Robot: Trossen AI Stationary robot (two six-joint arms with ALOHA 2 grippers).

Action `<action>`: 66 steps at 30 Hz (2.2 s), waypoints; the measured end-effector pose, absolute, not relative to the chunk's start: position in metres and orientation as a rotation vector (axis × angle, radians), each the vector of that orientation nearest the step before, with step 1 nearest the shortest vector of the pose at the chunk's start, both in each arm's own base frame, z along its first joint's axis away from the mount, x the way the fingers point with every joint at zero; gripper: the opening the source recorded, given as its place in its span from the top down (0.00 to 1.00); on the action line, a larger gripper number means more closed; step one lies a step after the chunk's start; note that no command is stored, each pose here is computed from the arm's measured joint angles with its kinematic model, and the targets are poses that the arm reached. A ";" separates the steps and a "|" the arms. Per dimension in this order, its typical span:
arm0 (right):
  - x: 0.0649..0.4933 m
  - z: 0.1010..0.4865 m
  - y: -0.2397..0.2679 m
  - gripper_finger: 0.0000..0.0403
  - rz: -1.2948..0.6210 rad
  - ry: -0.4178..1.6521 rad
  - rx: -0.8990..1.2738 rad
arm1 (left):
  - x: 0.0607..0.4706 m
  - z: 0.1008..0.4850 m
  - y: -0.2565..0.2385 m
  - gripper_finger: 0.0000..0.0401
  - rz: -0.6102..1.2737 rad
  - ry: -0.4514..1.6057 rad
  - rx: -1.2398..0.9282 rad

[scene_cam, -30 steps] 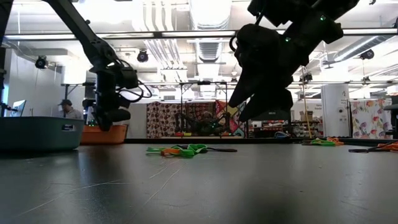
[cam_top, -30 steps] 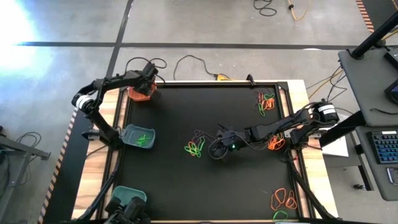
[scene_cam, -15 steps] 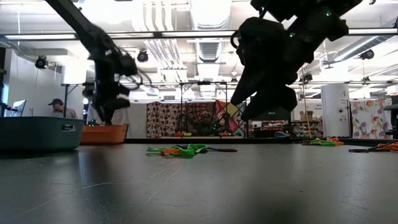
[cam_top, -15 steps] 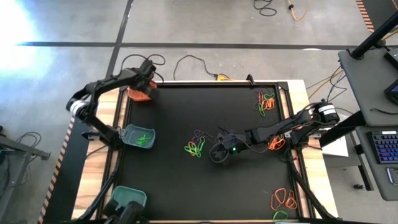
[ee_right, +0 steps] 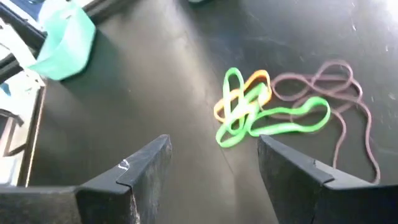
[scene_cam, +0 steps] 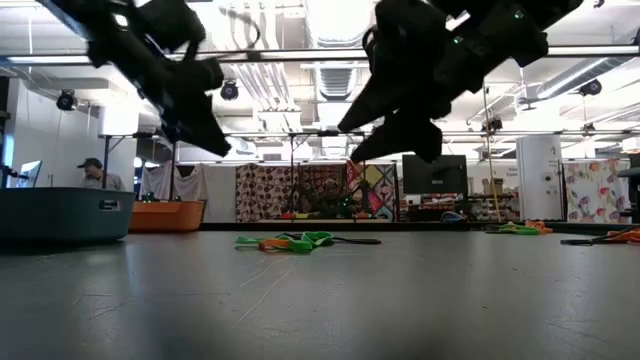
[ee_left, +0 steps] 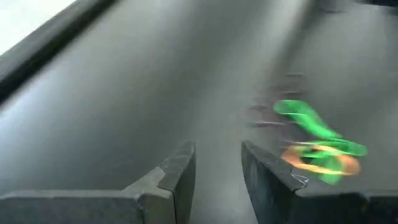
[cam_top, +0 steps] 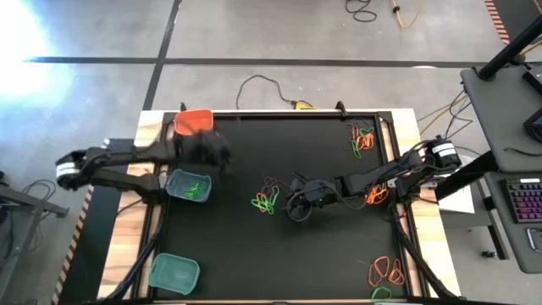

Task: Sort rubber bands into baskets
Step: Put the orange rubber band into the orange bin

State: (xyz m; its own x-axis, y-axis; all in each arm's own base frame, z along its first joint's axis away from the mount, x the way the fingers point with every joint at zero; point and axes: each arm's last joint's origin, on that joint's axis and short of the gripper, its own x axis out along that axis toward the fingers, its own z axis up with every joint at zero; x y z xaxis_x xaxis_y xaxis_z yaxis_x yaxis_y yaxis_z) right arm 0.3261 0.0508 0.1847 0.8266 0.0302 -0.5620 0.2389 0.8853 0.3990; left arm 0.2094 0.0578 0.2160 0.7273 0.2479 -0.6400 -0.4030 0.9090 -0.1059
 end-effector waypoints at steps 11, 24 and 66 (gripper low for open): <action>0.328 0.188 0.050 0.43 -0.137 0.543 0.429 | 0.242 0.162 -0.024 0.72 0.379 0.676 -0.023; 0.328 0.188 0.055 0.43 -0.121 0.537 0.409 | 0.278 0.113 -0.028 0.71 0.323 0.674 -0.082; 0.327 0.187 0.055 0.43 -0.122 0.551 0.415 | 0.251 0.234 0.027 1.00 0.721 1.156 0.281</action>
